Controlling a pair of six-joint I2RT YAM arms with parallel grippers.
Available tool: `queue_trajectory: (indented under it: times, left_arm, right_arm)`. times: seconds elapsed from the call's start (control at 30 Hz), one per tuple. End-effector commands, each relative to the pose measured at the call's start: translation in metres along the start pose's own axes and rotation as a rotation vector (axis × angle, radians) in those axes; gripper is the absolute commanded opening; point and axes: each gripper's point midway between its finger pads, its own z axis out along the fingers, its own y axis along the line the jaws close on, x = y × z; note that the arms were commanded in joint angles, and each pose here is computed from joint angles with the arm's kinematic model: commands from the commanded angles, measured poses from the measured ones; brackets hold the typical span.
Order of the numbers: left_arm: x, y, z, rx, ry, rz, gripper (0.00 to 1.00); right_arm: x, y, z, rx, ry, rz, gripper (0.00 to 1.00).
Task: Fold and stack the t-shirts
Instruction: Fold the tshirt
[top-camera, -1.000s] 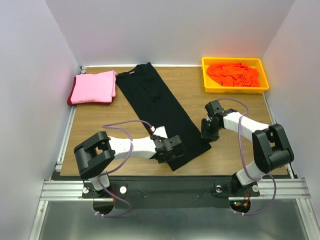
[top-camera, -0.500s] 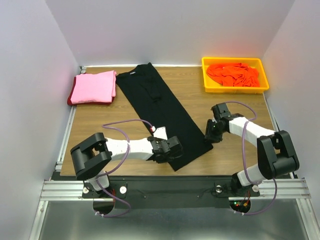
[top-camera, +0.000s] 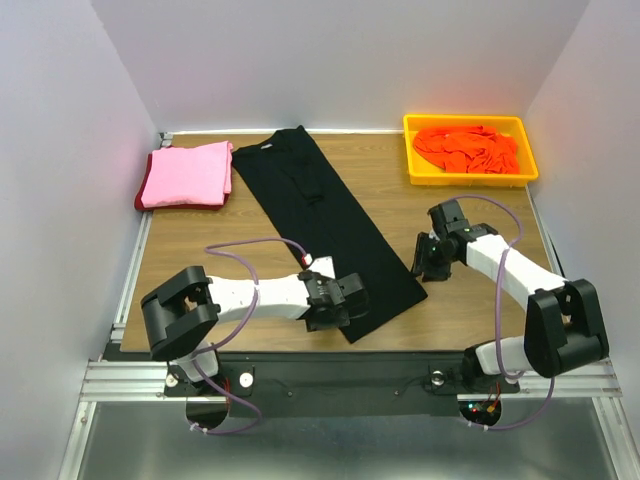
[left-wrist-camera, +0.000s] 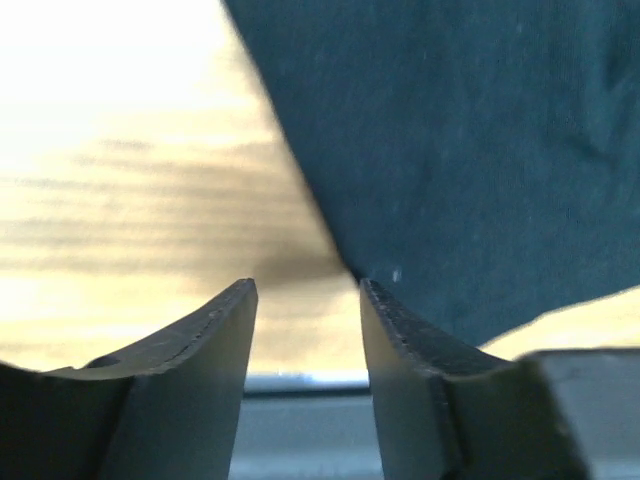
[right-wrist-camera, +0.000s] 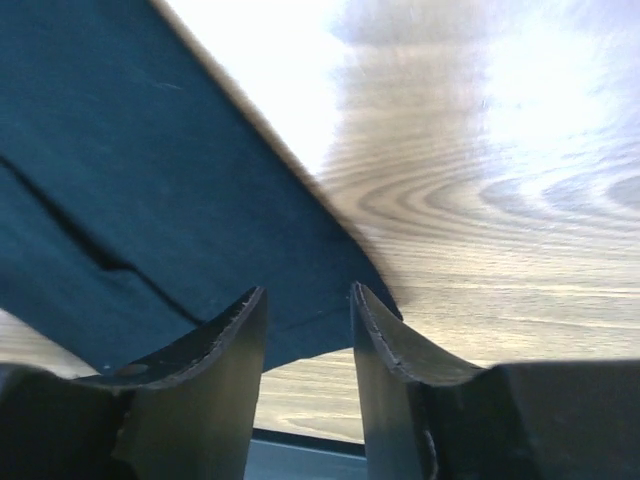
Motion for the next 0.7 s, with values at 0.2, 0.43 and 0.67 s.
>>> queue_trajectory:
  times: [0.2, 0.43, 0.67]
  left_arm:
    - [0.026, -0.023, -0.021, -0.051, 0.072, -0.010, 0.59]
    - [0.035, -0.019, -0.016, -0.074, 0.106, -0.065, 0.59]
    - [0.034, -0.032, -0.007, -0.107, 0.104, -0.077, 0.56]
  right_arm:
    - [-0.014, -0.012, -0.018, 0.079, -0.060, -0.030, 0.51]
    - [-0.013, -0.015, -0.018, 0.085, -0.058, -0.032, 0.55]
    - [-0.013, -0.014, -0.018, 0.080, -0.058, -0.046, 0.64]
